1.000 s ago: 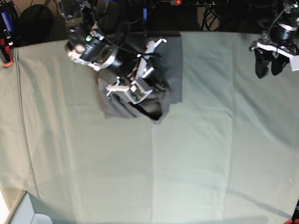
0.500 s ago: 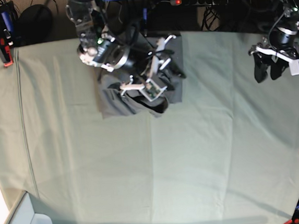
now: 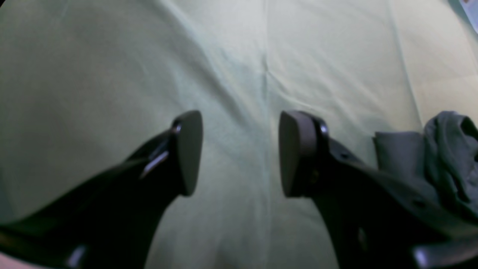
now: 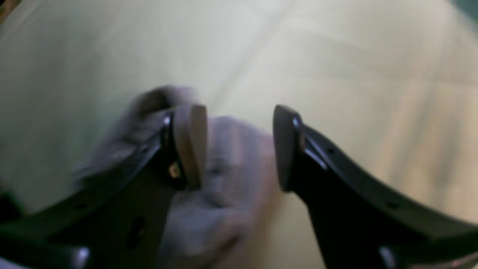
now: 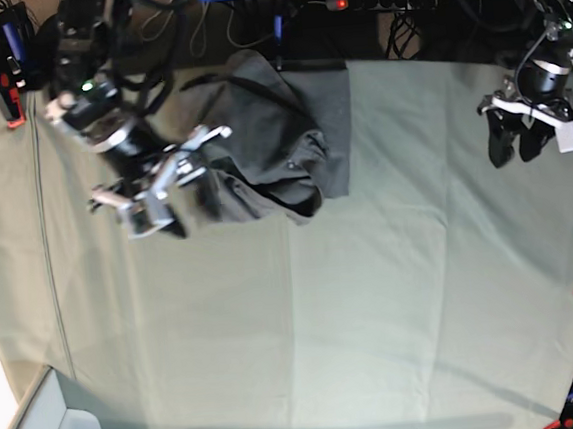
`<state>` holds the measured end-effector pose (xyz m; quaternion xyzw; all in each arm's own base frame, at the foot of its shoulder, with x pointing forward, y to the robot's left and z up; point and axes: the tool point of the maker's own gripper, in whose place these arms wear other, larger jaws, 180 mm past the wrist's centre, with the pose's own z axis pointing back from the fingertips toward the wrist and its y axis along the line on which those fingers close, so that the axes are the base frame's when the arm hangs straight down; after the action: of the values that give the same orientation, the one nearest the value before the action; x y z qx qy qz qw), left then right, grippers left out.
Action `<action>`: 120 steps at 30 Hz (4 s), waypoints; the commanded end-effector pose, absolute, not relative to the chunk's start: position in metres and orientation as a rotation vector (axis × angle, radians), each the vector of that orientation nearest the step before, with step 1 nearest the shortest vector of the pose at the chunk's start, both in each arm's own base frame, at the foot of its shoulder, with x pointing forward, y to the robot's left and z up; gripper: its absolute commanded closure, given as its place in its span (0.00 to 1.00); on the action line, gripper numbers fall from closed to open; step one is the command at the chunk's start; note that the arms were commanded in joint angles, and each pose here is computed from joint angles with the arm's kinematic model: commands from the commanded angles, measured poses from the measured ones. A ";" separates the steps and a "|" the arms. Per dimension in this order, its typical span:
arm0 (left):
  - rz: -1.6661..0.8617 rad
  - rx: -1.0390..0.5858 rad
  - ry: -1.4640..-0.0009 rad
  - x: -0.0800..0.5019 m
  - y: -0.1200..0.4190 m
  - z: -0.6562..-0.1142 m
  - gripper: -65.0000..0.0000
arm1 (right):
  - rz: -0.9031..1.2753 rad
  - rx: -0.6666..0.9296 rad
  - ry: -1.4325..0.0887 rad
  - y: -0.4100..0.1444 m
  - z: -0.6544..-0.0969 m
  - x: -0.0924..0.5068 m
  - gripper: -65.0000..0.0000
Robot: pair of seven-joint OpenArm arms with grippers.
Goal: Layout the t-shirt on the table in an organized manner, then fold the t-shirt properly
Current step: 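Fold the shirt end again with the right gripper onto the folded pile, then press and tuck the folded shirt edges with both grippers to square it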
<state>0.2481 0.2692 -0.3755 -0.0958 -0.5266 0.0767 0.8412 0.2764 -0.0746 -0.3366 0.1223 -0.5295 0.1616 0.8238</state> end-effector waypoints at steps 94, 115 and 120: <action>0.126 -0.219 -1.177 0.262 0.264 -0.358 0.50 | 0.693 0.671 -0.851 0.100 -0.415 0.279 0.55; 0.101 -0.257 -1.176 0.270 0.249 -0.359 0.50 | 0.755 0.699 -0.874 0.126 -0.400 0.295 0.50; 0.068 -0.312 -1.154 0.271 0.225 -0.365 0.50 | 0.744 0.689 -0.999 0.120 -0.361 0.290 0.45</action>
<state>0.2658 0.2234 -0.3782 -0.1435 -0.5217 0.0351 0.8402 0.2803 0.1144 -0.3821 0.3028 -0.4294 0.3499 0.7756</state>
